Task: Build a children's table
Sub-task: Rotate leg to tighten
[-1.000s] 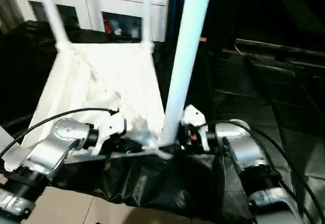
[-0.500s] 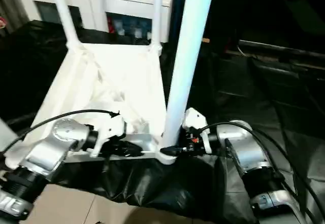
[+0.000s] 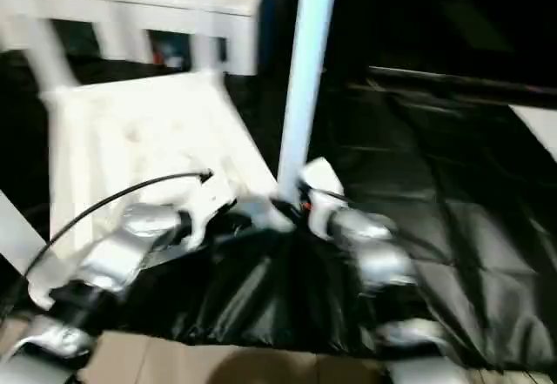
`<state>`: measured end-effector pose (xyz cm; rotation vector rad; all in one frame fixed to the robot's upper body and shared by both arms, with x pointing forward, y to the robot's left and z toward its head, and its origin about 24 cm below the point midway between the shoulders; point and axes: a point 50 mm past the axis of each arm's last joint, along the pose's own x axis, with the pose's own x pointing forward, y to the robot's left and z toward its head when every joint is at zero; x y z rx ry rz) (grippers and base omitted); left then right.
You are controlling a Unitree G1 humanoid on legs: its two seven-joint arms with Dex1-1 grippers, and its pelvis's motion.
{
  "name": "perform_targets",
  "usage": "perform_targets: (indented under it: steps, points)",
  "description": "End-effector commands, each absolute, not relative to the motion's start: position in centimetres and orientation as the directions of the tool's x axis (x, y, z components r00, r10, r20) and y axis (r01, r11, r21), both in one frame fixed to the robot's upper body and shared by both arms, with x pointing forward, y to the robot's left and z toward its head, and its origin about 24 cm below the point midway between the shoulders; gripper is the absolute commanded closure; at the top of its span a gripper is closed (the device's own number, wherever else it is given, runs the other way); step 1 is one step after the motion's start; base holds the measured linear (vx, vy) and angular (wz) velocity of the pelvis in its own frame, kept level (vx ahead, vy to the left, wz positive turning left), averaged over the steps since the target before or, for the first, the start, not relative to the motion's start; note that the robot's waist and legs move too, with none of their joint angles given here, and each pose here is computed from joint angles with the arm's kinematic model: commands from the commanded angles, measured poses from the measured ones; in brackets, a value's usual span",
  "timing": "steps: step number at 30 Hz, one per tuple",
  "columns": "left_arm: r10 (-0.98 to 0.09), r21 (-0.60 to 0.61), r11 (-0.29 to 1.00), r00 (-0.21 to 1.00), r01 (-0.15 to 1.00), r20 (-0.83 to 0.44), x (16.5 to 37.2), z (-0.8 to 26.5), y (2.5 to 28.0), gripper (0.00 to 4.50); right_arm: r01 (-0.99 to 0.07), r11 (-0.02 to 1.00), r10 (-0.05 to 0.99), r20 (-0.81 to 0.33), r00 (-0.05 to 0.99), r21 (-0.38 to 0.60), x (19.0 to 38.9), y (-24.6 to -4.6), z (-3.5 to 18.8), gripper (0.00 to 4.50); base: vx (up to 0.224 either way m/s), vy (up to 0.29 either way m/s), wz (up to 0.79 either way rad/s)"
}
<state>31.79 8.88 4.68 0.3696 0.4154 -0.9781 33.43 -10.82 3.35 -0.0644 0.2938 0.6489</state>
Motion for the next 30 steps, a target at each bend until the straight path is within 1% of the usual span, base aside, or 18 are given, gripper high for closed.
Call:
perform_targets:
  steps: [1, 3, 5, 7, 8, 10, 11, 14, 15, 18, 19, 20, 22, 23, 25, 27, 28, 30]
  points:
    - [-0.808, 0.120, 0.419, 0.430, 0.900, -0.403, 31.4, 6.4, 4.4, 4.50, -0.770, 0.626, 0.762, -0.308, 0.569, 0.125, 31.4, -4.9, 2.1, 1.84, 0.000, 0.000, 0.00]
    - [-0.819, 0.125, 0.395, 0.411, 0.910, -0.401, 31.2, 6.5, 4.5, 4.50, -0.777, 0.612, 0.777, -0.292, 0.557, 0.147, 31.4, -5.1, 2.2, 1.77, 0.000, 0.000, 0.00]
    - [-0.821, 0.128, 0.388, 0.406, 0.913, -0.401, 31.2, 6.5, 4.5, 4.50, -0.774, 0.615, 0.776, -0.291, 0.559, 0.152, 31.4, -5.1, 2.3, 1.48, 0.000, 0.000, 0.00]
    - [-0.827, 0.133, 0.375, 0.396, 0.917, -0.400, 31.1, 6.5, 5.0, 4.50, -0.774, 0.620, 0.768, -0.297, 0.567, 0.126, 31.7, -6.1, 2.4, 1.34, 0.000, 0.000, 0.00]
    - [-0.832, 0.133, 0.359, 0.381, 0.924, -0.403, 31.0, 6.5, 5.5, 4.50, -0.782, 0.617, 0.765, -0.303, 0.568, 0.092, 31.9, -7.0, 2.5, 1.31, 0.000, 0.000, 0.00]
    - [-0.837, 0.133, 0.343, 0.367, 0.930, -0.407, 30.9, 6.4, 6.0, 4.50, -0.795, 0.602, 0.774, -0.305, 0.555, 0.079, 31.9, -7.7, 2.6, 1.31, 0.000, 0.000, 0.00]
    - [-0.842, 0.129, 0.323, 0.347, 0.938, -0.414, 30.8, 6.4, 6.5, 4.50, -0.812, 0.581, 0.785, -0.305, 0.539, 0.061, 32.0, -8.6, 2.8, 1.31, 0.000, 0.000, 0.00]
    - [-0.845, 0.128, 0.307, 0.332, 0.943, -0.419, 30.7, 6.4, 6.9, 4.50, -0.820, 0.570, 0.790, -0.305, 0.532, 0.046, 32.0, -9.0, 3.0, 1.31, 0.000, 0.000, 0.00]
    - [-0.856, 0.109, 0.255, 0.277, 0.961, -0.437, 30.3, 6.3, 7.8, 4.50, -0.863, 0.505, 0.821, -0.310, 0.479, 0.004, 31.9, -10.1, 3.4, 1.31, 0.000, 0.000, 0.00]
    - [-0.857, 0.082, 0.236, 0.247, 0.968, -0.453, 30.1, 6.2, 8.4, 4.50, -0.878, 0.479, 0.832, -0.316, 0.455, -0.005, 31.9, -10.6, 3.5, 1.31, 0.018, -0.014, 0.00]
    - [-0.859, 0.076, 0.210, 0.221, 0.975, -0.461, 29.8, 6.2, 8.7, 4.50, -0.891, 0.455, 0.844, -0.319, 0.432, -0.005, 31.8, -10.9, 3.6, 1.31, 0.000, 0.000, 0.00]
    - [-0.861, 0.069, 0.189, 0.199, 0.980, -0.469, 29.7, 6.2, 9.0, 4.50, -0.905, 0.426, 0.856, -0.322, 0.404, -0.003, 31.6, -11.1, 3.7, 1.31, 0.000, 0.000, 0.00]
    - [-0.864, 0.061, 0.150, 0.161, 0.987, -0.477, 29.4, 6.3, 9.7, 4.50, -0.942, 0.334, 0.888, -0.335, 0.314, 0.003, 31.0, -11.8, 3.9, 1.31, 0.000, 0.000, 0.00]
    - [-0.864, 0.061, 0.147, 0.158, 0.987, -0.478, 29.4, 6.3, 9.8, 4.50, -0.945, 0.326, 0.891, -0.337, 0.306, 0.004, 31.0, -11.9, 3.9, 1.31, 0.000, 0.000, 0.00]
    - [-0.860, 0.058, 0.146, 0.156, 0.988, -0.486, 29.4, 6.3, 10.4, 4.50, -0.975, 0.223, 0.910, -0.361, 0.203, 0.015, 30.2, -12.7, 4.1, 1.31, 0.000, 0.000, 0.00]
    - [-0.861, 0.052, 0.139, 0.147, 0.989, -0.487, 29.4, 6.4, 10.6, 4.50, -0.981, 0.192, 0.916, -0.364, 0.169, 0.028, 30.0, -13.0, 4.2, 1.31, 0.000, 0.000, 0.00]
    - [-0.862, 0.047, 0.131, 0.137, 0.990, -0.488, 29.3, 6.5, 10.8, 4.50, -0.988, 0.148, 0.924, -0.362, 0.121, 0.049, 29.6, -13.3, 4.4, 1.31, 0.000, 0.000, 0.00]
    - [-0.862, 0.045, 0.130, 0.135, 0.991, -0.488, 29.3, 6.5, 10.9, 4.50, -0.991, 0.123, 0.925, -0.367, 0.096, 0.052, 29.5, -13.5, 4.5, 1.31, 0.000, 0.000, 0.00]
